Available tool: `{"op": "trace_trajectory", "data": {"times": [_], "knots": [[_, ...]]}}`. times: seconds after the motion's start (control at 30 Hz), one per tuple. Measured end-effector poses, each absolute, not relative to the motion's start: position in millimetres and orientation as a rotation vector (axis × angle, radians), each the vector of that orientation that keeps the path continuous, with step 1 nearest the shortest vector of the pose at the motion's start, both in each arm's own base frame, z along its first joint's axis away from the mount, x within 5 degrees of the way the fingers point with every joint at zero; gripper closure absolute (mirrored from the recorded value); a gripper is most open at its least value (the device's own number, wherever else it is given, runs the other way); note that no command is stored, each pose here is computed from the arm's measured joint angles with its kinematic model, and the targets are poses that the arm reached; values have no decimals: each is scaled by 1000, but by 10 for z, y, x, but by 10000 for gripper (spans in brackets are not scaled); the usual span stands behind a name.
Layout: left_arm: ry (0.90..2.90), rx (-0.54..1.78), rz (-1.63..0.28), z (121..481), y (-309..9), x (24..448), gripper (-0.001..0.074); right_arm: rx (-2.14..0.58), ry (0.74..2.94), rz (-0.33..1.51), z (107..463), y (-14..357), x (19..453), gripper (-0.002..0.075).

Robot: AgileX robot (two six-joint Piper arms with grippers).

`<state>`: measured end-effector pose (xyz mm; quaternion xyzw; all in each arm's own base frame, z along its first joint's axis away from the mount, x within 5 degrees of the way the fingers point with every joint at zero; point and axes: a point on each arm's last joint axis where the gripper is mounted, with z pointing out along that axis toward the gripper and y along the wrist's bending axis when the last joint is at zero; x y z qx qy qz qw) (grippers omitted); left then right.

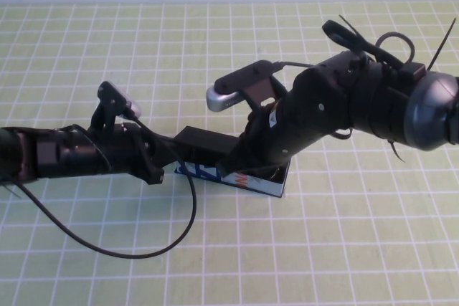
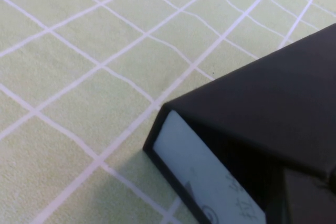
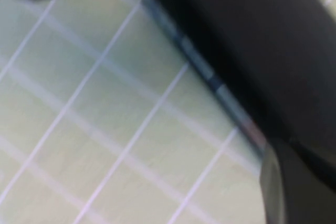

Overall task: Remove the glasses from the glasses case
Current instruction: Pick up the glasses from the glasses case

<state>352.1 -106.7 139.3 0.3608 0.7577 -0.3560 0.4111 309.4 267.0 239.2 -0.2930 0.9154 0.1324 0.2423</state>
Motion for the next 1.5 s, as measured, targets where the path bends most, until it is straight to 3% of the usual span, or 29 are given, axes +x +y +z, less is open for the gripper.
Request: {"op": "trace_trajectory", "data": {"times": [0.3, 0.63, 0.93, 1.5], "knots": [[1910, 916, -918, 1393, -1074, 3505, 739, -680, 2508, 365, 2407, 2518, 3347, 742], [1923, 905, -921, 1389, -1072, 3506, 739, -825, 2623, 605, 2563, 2690, 3039, 742], [1928, 895, -925, 1389, -1071, 3508, 739, -828, 2641, 566, 2188, 2863, 3120, 742], [1939, 881, -932, 1388, -1070, 3508, 739, -685, 2566, 438, 2129, 2740, 3372, 742]]}}
